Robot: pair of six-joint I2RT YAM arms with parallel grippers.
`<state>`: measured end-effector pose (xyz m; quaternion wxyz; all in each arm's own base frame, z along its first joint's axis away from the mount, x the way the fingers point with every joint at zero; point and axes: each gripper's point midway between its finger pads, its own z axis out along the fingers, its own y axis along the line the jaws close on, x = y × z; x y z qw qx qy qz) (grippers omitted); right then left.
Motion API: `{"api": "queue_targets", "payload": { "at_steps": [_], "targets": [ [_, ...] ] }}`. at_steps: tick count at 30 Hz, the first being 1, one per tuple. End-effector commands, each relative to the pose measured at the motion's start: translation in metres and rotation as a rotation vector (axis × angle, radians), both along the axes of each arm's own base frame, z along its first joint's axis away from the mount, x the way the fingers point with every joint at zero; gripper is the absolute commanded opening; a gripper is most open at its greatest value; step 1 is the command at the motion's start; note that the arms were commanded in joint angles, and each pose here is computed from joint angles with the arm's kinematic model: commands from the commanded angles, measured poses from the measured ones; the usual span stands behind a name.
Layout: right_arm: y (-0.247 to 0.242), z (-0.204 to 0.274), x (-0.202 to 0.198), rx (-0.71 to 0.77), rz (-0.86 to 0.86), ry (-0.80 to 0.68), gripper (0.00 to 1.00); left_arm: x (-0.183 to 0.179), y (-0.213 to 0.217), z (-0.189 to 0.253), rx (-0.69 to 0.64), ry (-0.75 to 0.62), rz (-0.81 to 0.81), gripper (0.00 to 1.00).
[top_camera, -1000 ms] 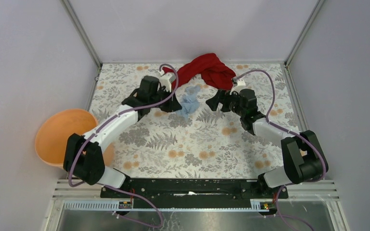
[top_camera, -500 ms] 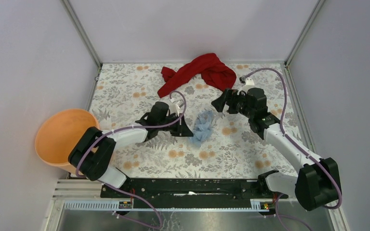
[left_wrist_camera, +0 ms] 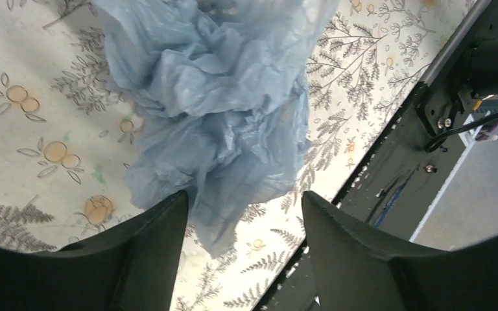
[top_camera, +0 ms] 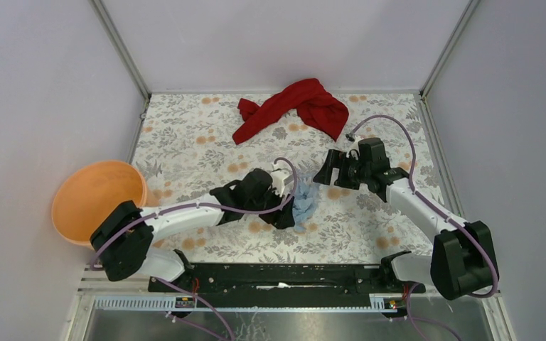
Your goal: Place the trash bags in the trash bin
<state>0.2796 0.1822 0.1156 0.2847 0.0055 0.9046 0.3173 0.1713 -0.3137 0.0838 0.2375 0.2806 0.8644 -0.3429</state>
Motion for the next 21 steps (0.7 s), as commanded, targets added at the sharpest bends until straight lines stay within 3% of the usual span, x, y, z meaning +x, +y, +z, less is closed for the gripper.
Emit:
{"api": "queue_targets", "payload": {
  "at_steps": [1, 5, 11, 15, 18, 21],
  "targets": [
    [-0.004, -0.006, -0.005, -0.008, 0.047, 0.034, 0.96, 0.008, -0.003, 0.038, -0.056, -0.088, 0.043, 0.74],
    [-0.001, -0.01, -0.002, -0.002, 0.069, 0.02, 0.92, 0.008, 0.009, 0.057, -0.092, -0.114, 0.114, 0.86],
    [0.028, 0.0, 0.007, 0.172, 0.138, -0.009, 0.8, 0.009, 0.02, 0.066, -0.109, -0.112, 0.193, 0.89],
    [0.013, -0.026, 0.012, 0.052, 0.092, 0.037, 0.72, 0.008, 0.021, 0.055, -0.093, -0.062, 0.233, 0.89],
    [-0.012, -0.04, 0.012, -0.09, 0.021, 0.042, 0.72, 0.002, 0.014, 0.049, -0.134, -0.013, 0.222, 0.9],
    [-0.025, -0.042, 0.009, -0.144, -0.019, 0.013, 0.73, -0.002, 0.004, 0.04, -0.18, 0.029, 0.209, 0.91]
  ]
}}
